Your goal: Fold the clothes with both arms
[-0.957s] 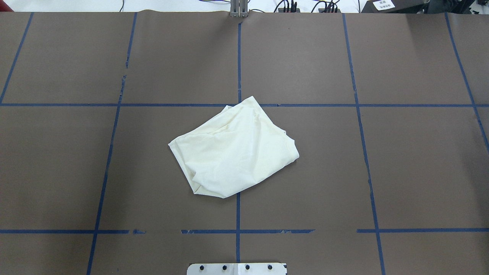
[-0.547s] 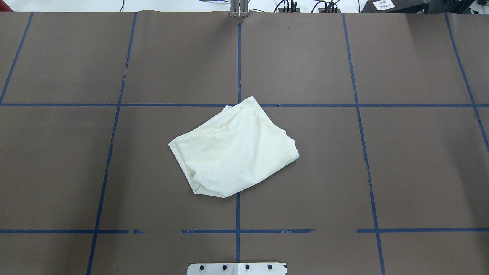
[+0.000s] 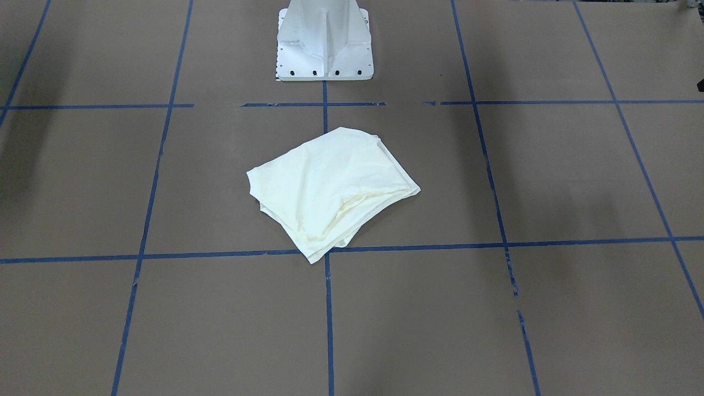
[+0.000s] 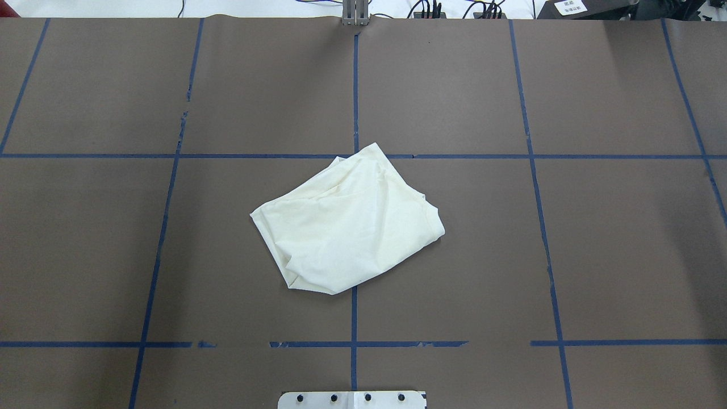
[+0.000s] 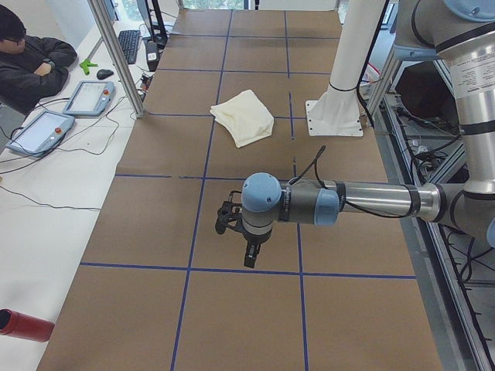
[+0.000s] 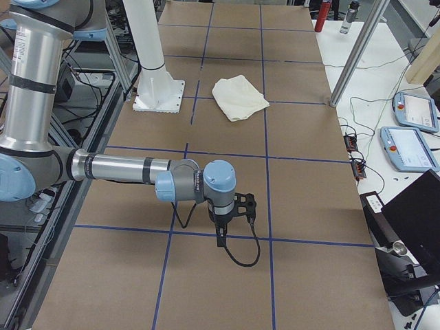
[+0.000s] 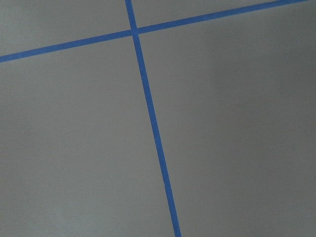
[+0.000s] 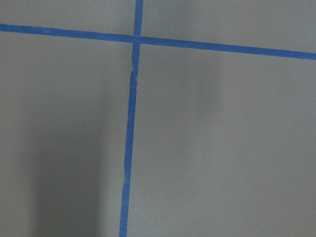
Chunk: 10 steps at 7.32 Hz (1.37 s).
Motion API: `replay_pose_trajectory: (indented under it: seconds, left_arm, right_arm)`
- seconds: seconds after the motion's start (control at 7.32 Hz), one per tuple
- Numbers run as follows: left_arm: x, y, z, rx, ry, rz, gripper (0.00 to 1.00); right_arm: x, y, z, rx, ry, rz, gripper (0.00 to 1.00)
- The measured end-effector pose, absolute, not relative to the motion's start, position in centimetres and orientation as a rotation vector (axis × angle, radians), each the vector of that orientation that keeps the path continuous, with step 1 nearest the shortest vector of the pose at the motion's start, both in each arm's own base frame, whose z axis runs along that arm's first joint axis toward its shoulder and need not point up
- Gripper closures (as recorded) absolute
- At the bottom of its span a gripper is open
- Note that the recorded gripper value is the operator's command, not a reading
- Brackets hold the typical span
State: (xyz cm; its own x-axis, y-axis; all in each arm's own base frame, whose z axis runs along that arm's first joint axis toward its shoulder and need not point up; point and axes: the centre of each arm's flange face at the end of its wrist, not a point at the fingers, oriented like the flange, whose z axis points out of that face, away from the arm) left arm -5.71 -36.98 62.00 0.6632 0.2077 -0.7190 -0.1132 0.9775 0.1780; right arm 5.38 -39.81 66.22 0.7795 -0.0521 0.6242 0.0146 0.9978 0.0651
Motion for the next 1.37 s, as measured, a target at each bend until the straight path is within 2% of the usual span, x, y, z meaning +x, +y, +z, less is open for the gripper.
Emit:
replay_pose_trajectory:
  seconds: [1.37]
  left_arm:
    - [-5.8, -37.6, 62.0, 0.124, 0.830, 0.179, 0.00]
  right_arm:
    - [5.2, -40.3, 64.5, 0.093, -0.684, -0.058, 0.00]
